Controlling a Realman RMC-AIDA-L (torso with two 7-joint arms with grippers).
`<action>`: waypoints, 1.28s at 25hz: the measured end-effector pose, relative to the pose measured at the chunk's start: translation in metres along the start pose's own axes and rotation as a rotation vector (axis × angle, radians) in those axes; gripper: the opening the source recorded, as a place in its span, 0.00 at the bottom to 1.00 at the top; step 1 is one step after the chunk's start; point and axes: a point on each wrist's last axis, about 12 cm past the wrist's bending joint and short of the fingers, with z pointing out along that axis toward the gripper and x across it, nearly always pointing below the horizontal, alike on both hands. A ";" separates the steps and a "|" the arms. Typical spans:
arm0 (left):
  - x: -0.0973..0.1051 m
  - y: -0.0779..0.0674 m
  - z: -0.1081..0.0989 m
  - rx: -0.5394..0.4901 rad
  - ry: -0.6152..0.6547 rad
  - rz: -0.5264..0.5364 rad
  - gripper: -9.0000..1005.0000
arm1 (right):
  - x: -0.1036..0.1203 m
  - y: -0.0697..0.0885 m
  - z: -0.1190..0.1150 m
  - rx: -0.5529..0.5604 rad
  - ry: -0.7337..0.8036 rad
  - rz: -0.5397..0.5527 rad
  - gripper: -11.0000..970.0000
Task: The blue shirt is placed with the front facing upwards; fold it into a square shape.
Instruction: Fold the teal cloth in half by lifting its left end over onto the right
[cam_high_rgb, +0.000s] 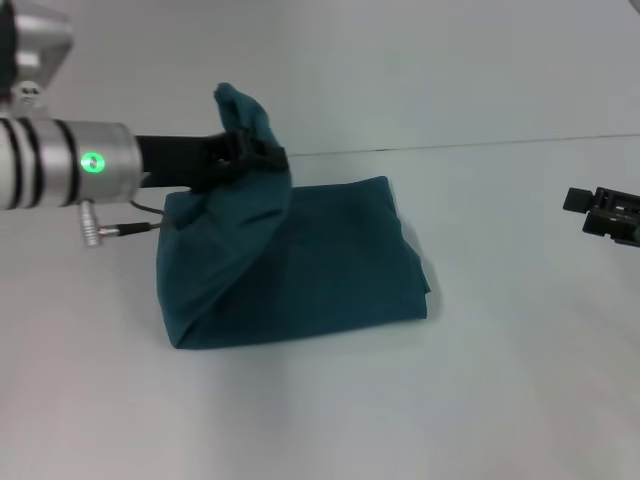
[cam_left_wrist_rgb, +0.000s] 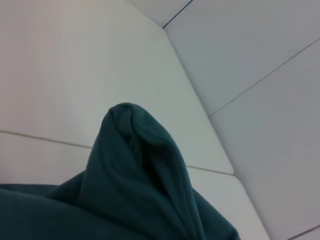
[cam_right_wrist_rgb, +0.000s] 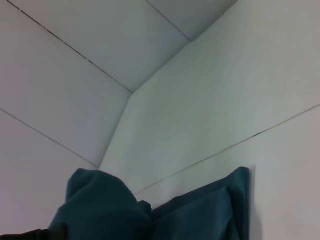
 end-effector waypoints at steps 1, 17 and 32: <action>0.001 -0.002 0.007 -0.005 0.005 0.003 0.15 | 0.000 0.000 0.000 0.001 0.000 0.000 0.89; 0.011 -0.013 0.046 -0.021 -0.003 0.011 0.19 | 0.003 -0.002 -0.001 0.000 -0.001 0.015 0.89; 0.020 -0.020 0.069 -0.027 0.052 0.041 0.24 | 0.004 -0.003 -0.002 0.007 -0.001 0.014 0.89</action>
